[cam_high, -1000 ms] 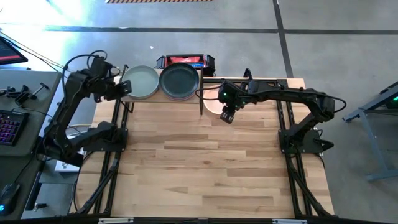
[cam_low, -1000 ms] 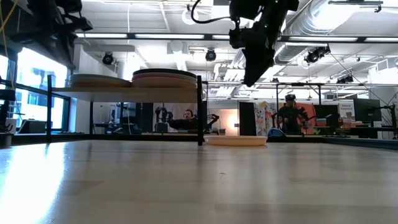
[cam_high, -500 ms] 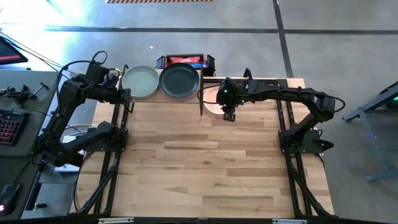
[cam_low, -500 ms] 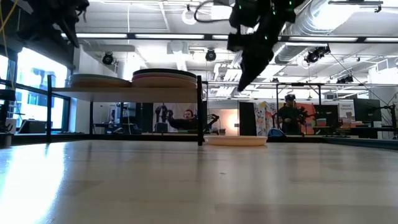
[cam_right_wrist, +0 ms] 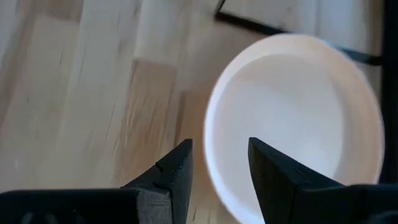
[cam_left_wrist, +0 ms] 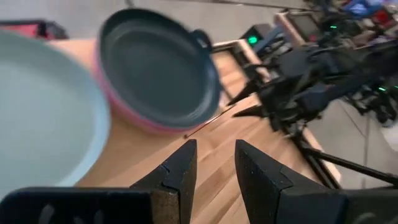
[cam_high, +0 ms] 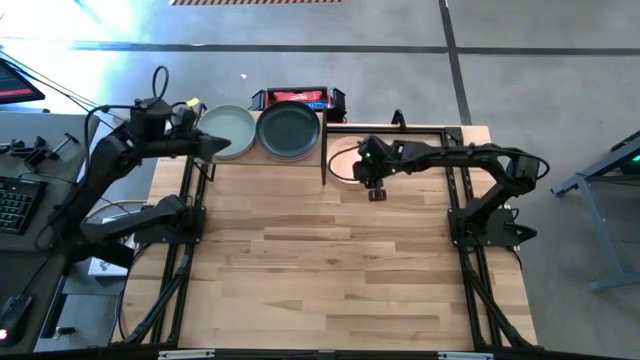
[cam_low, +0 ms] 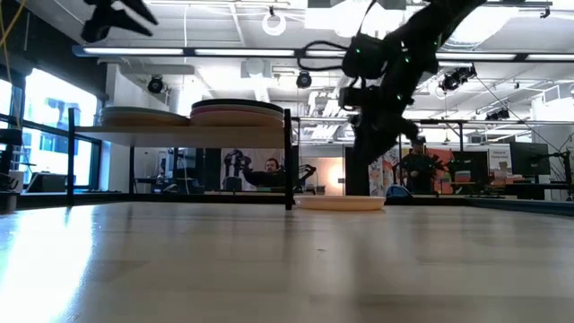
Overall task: Place and stack plates onto a shelf
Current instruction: Stack the light orange plate on top of the blue plate on the shelf
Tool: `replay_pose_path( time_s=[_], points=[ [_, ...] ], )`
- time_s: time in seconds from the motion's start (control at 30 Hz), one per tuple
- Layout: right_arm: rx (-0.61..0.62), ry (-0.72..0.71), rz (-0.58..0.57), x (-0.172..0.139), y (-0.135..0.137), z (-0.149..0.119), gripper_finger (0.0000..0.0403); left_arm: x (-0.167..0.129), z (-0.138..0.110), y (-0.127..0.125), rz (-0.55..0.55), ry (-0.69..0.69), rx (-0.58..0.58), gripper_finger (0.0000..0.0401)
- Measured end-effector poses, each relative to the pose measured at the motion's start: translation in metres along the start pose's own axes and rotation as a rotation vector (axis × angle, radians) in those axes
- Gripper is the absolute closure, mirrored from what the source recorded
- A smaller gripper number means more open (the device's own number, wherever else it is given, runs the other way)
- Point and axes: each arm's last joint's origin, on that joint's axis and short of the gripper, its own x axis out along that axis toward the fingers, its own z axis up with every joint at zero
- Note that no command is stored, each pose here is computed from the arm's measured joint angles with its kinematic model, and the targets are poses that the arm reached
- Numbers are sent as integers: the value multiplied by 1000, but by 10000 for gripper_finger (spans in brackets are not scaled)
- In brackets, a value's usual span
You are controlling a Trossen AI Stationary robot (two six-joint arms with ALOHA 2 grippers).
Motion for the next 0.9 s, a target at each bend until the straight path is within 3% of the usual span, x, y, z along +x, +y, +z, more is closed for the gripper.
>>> replay_pose_path(
  time_s=[0.17, 0.33, 0.9],
  points=[
    [-53, 2, 2, 9, 7, -11, 269, 12, 6, -7, -50, -3, 38, 302],
    [-74, -18, -17, 17, 7, -16, 269, 24, 8, -9, -52, 46, -4, 302],
    [-57, 96, -14, 55, 6, -29, 269, 72, 8, -28, -131, 172, 51, 302]
  ],
)
